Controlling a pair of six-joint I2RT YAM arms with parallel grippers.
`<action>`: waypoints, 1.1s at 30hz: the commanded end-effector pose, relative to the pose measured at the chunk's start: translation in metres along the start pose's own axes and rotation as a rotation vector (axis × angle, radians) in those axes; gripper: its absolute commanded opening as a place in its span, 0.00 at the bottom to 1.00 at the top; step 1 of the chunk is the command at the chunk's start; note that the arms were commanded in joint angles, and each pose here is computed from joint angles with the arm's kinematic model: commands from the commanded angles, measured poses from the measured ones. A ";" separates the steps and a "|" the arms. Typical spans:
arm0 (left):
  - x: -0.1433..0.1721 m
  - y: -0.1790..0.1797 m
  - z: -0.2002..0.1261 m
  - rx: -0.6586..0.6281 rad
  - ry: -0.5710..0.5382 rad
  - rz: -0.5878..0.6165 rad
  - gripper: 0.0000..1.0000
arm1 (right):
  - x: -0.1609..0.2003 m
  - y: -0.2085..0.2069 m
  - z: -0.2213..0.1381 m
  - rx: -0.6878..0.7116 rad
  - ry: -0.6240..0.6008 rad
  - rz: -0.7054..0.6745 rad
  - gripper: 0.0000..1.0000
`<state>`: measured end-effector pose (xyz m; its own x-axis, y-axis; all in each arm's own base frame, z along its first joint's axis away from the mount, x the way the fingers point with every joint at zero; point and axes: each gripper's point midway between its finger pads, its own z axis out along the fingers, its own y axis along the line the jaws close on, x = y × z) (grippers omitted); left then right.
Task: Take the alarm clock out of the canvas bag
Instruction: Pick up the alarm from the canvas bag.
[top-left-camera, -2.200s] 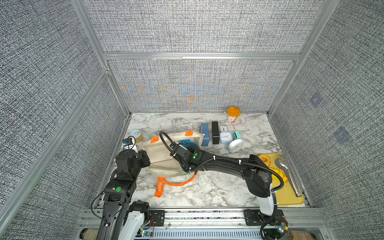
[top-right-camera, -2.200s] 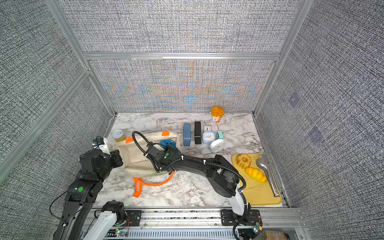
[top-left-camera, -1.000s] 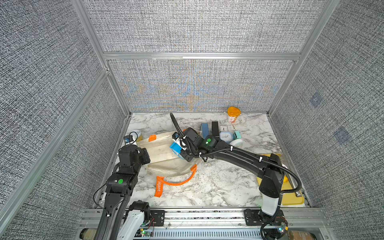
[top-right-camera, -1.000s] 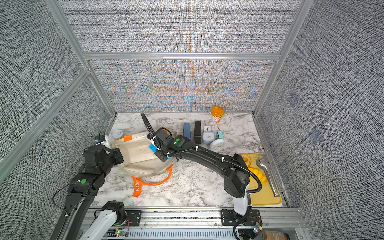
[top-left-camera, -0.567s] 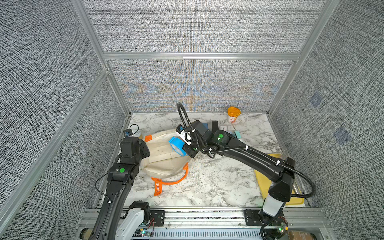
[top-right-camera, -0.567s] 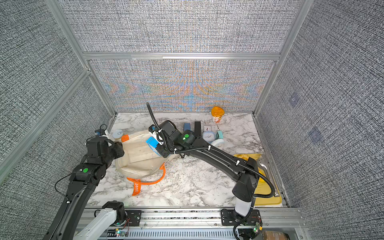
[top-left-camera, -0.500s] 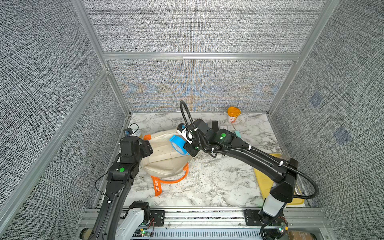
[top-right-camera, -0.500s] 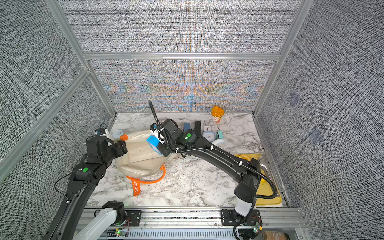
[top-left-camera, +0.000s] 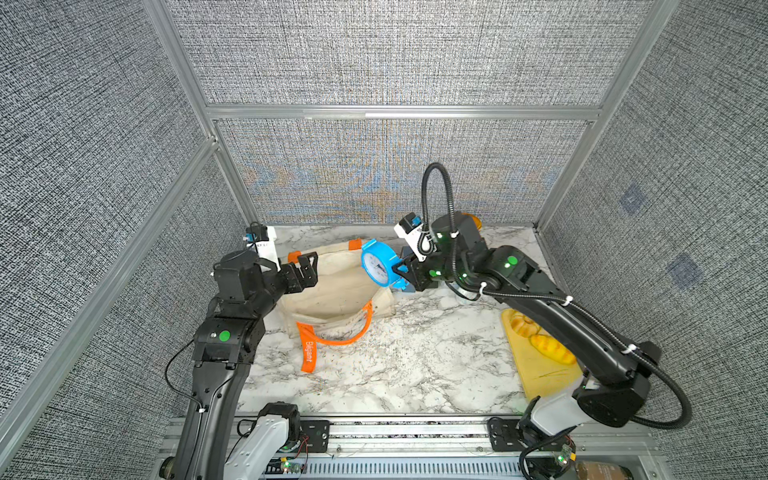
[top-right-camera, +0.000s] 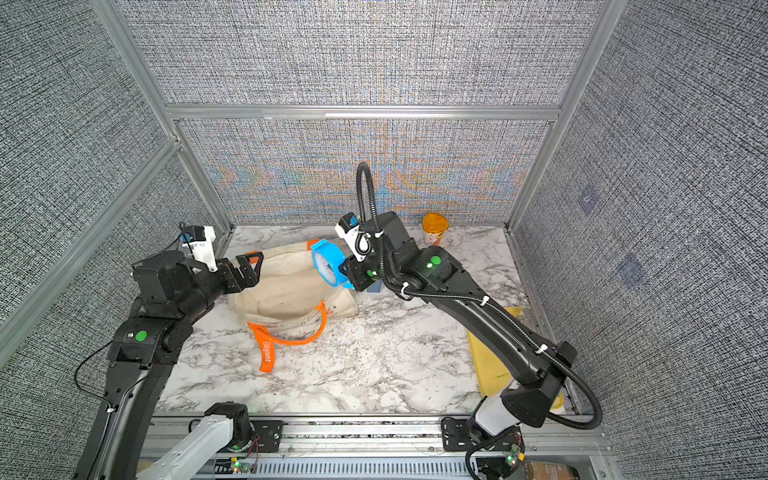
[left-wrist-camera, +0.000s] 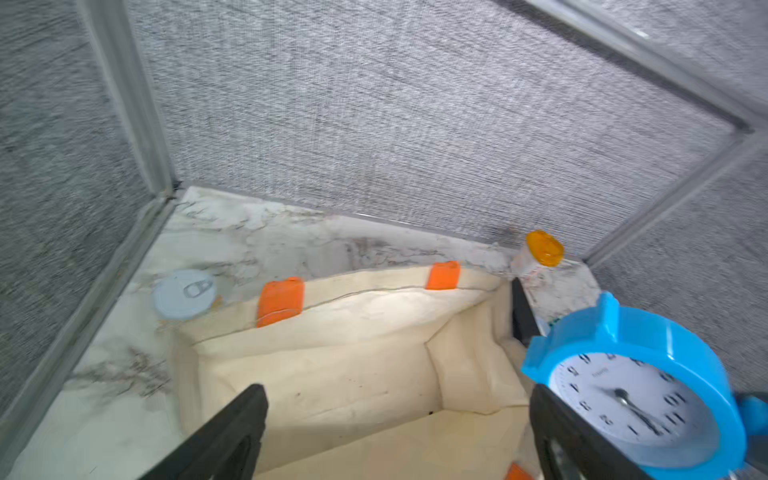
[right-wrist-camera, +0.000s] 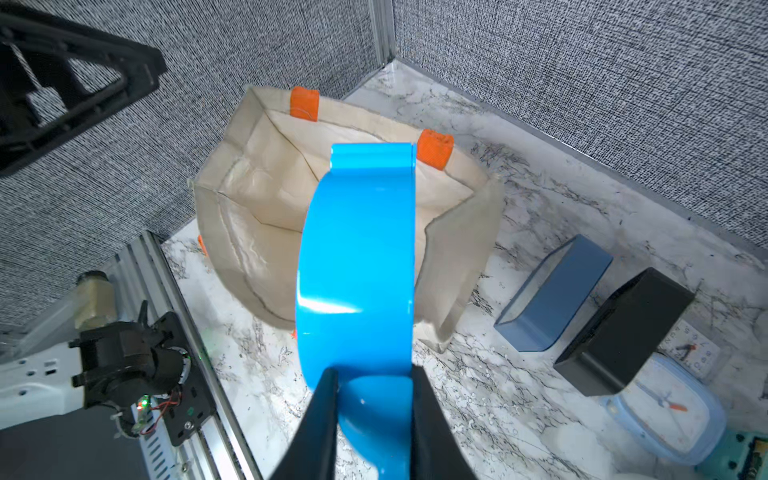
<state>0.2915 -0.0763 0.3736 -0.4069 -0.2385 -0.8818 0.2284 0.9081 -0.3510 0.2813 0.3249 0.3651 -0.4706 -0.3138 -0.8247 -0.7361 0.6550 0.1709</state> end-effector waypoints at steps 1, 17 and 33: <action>-0.011 -0.049 -0.002 0.279 -0.005 0.040 0.99 | -0.006 0.002 -0.019 -0.074 -0.027 0.063 0.00; 0.044 -0.145 -0.021 0.977 0.109 0.012 0.99 | 0.030 0.016 -0.095 -0.399 0.012 0.238 0.00; 0.095 -0.185 -0.024 1.268 0.412 -0.066 0.99 | 0.038 0.044 -0.099 -0.621 0.115 0.300 0.00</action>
<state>0.2014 -0.2551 0.3623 -0.6452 0.0111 -0.7640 0.7628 -0.0481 -0.6449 0.1873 0.2695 0.3889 -0.7228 -0.2610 -0.6398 -0.6910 0.2798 0.6665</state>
